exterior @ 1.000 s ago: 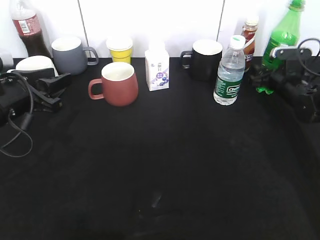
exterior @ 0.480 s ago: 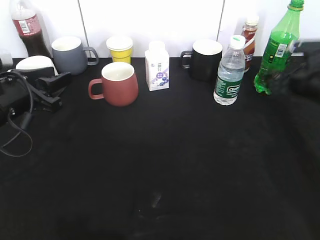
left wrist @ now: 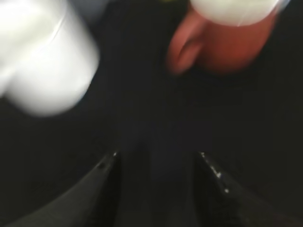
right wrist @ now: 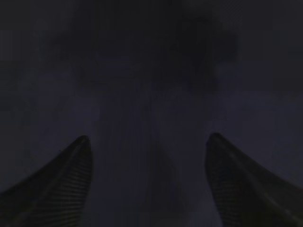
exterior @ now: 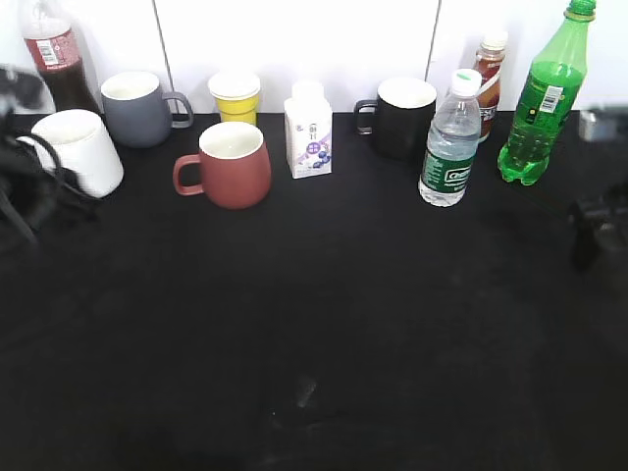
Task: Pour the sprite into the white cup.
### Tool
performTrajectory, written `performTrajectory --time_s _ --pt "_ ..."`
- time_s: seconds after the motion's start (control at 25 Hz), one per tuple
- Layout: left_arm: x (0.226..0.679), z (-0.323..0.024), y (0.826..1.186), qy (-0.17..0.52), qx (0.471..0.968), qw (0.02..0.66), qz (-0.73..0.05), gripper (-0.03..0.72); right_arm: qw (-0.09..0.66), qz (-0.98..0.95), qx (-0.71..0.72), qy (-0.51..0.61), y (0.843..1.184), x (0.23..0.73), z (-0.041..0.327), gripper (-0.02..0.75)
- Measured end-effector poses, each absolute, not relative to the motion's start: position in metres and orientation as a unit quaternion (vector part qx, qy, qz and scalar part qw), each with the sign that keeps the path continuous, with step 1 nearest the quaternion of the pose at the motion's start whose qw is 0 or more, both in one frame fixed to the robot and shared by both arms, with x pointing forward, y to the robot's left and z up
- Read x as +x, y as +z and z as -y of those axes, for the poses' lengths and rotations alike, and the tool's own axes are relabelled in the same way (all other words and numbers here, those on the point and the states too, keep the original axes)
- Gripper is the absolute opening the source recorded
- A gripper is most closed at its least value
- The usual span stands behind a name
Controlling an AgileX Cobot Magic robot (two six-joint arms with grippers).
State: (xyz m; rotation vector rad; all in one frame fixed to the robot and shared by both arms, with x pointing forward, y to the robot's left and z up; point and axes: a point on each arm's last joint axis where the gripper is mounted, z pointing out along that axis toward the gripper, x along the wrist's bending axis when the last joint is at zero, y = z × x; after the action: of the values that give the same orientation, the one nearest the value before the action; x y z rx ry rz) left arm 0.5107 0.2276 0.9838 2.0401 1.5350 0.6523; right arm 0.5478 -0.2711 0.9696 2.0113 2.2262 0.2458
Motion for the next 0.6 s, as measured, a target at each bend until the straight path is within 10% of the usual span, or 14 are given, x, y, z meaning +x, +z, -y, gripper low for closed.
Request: performTrajectory --time_s 0.2,0.44,0.6 --pt "0.479 -0.234 1.061 0.117 0.762 0.035 -0.636 0.384 0.057 -0.761 0.641 0.083 1.032 0.510 0.258 0.545" --pt "0.388 -0.252 1.139 0.148 0.736 0.224 -0.622 0.384 0.154 -0.745 0.619 0.192 1.129 0.416 0.271 0.545" --pt "0.286 -0.289 1.123 0.218 0.707 0.317 -0.593 0.384 0.210 -0.721 0.608 0.258 1.128 0.329 0.283 0.545"
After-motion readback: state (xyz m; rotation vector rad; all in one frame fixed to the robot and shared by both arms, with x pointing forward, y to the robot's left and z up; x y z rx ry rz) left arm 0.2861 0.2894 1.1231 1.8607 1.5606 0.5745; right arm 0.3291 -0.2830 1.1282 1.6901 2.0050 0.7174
